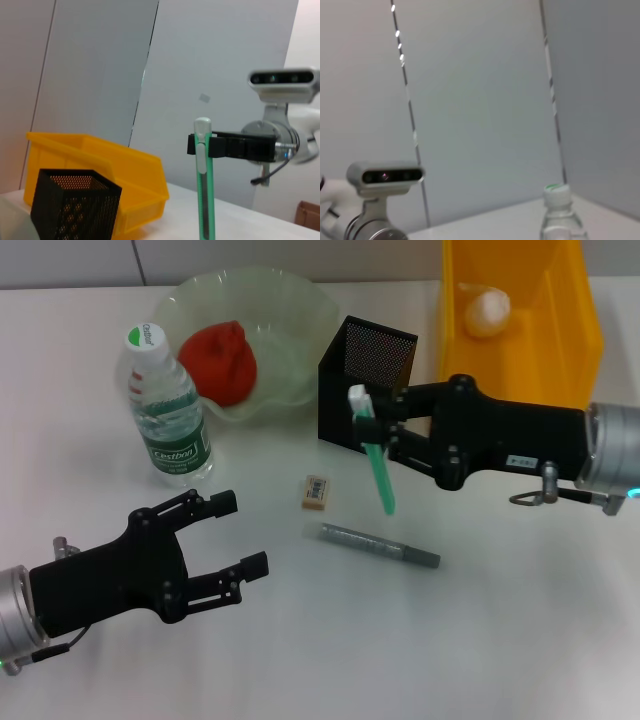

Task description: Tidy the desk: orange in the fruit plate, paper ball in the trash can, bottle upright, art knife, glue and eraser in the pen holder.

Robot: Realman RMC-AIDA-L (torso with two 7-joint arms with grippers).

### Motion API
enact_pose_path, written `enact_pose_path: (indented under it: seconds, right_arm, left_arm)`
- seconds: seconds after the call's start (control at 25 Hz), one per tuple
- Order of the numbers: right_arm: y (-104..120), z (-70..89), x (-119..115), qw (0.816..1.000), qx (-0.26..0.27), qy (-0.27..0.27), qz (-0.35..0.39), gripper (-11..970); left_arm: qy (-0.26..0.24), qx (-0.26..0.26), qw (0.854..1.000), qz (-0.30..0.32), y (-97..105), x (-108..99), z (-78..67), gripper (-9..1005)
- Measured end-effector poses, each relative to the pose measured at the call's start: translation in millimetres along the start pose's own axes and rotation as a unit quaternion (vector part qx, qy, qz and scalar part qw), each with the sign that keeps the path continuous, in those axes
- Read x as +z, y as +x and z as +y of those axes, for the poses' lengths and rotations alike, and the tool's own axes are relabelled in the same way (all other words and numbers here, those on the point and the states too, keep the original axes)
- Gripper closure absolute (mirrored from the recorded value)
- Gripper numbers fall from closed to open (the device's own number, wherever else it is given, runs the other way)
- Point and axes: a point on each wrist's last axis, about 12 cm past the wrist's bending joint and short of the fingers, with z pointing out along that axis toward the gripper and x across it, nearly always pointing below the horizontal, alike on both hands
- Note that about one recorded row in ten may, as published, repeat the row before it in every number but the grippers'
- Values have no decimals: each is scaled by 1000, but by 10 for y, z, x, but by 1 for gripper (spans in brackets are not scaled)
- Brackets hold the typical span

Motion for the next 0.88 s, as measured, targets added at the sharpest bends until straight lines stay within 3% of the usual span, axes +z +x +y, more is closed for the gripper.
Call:
enact_pose_path:
  seconds: [0.12,0.4,0.88]
  right_arm:
    - [99,50,-66,999,-8,21,-36,776]
    - [89,111,-89,994,-52,34,-94,775]
    - [85,109,-62,992,-78,33,-93,775]
  left_arm:
    - [1,-1,1000,-4,-11,3,1,156]
    - [3,0,1000,-7,-29,15,10,156]
    - [-4,-2,1000,-13,-28,2,9,156]
